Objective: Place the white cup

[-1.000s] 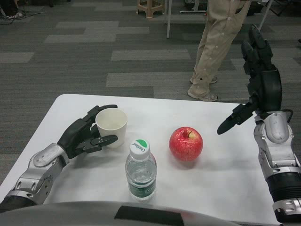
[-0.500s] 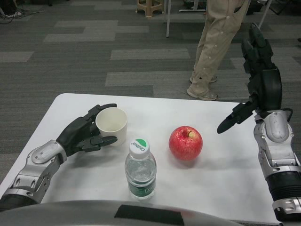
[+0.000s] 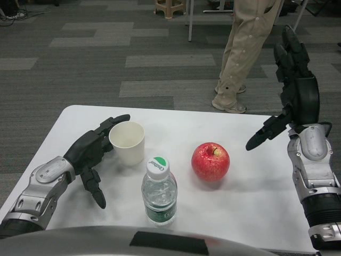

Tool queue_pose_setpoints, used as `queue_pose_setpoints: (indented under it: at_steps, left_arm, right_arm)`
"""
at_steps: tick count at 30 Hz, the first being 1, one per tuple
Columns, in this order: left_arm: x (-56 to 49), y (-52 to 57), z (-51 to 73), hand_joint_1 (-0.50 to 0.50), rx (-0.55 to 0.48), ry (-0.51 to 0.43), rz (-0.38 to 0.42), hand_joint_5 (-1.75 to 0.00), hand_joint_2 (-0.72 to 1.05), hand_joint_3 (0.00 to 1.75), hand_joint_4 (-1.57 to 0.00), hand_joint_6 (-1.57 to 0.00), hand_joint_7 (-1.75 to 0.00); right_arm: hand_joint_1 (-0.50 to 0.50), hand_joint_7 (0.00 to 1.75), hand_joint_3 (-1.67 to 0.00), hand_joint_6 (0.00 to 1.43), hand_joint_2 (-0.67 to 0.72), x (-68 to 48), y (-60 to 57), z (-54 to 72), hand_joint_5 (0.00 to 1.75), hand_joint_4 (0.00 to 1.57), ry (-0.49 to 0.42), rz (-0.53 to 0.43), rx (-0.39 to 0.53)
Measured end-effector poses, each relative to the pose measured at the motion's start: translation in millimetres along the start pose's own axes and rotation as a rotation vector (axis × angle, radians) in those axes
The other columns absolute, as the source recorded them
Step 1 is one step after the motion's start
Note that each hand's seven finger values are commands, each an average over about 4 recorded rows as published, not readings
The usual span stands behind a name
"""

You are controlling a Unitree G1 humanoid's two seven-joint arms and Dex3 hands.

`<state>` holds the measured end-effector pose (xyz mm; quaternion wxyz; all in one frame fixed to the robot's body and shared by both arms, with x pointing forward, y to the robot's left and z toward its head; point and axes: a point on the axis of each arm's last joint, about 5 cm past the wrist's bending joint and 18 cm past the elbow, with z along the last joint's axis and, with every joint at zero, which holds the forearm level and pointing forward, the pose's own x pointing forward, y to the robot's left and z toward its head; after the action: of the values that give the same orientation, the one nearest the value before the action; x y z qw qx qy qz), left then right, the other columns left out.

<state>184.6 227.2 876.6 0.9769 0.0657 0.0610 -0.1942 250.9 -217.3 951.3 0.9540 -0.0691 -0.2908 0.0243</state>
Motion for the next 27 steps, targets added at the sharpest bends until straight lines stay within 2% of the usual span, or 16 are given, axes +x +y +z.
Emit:
queue_pose_setpoints:
  at_steps: [8,12,15,18,22,27]
  left_arm:
    - [-0.3,-0.8,-1.0,-0.5,-0.018,-0.006,0.014,-0.62,-0.55,0.09,0.0,0.0,-0.21]
    - [-3.3,1.6,-2.3,-0.5,-0.035,-0.008,0.045,-0.62,-0.55,0.09,0.0,0.0,-0.21]
    - [-7.5,5.6,-3.5,-0.5,-0.046,-0.009,0.082,-0.62,-0.55,0.09,0.0,0.0,-0.21]
    - [-12.6,14.5,-1.7,-0.5,-0.034,-0.008,0.122,-0.62,-0.53,0.09,0.0,0.0,-0.21]
    - [-23.3,36.6,14.1,-0.5,0.016,-0.051,0.216,-0.59,-0.44,0.09,0.0,0.0,-0.21]
    - [-34.3,49.0,37.9,-0.5,0.056,-0.093,0.292,-0.51,-0.37,0.09,0.0,0.0,-0.21]
  right_arm:
    - [-0.42,0.0,0.0,0.0,0.72,0.0,0.0,0.1,0.0,0.0,0.0,0.0,0.0]
    - [-0.42,0.0,0.0,0.0,0.72,0.0,0.0,0.1,0.0,0.0,-0.001,0.0,0.001]
    - [-0.42,0.0,0.0,0.0,0.72,0.1,0.0,0.2,0.0,0.0,-0.001,0.0,0.001]
    - [-0.42,0.0,0.0,0.0,0.72,0.1,0.0,0.2,0.0,0.0,-0.001,0.0,0.001]
    - [-0.42,0.0,0.0,0.0,0.72,0.2,-0.5,0.4,0.0,0.0,-0.002,0.001,-0.001]
    - [-0.42,0.0,0.0,0.0,0.72,0.2,-0.6,0.3,0.0,0.0,-0.002,0.0,-0.001]
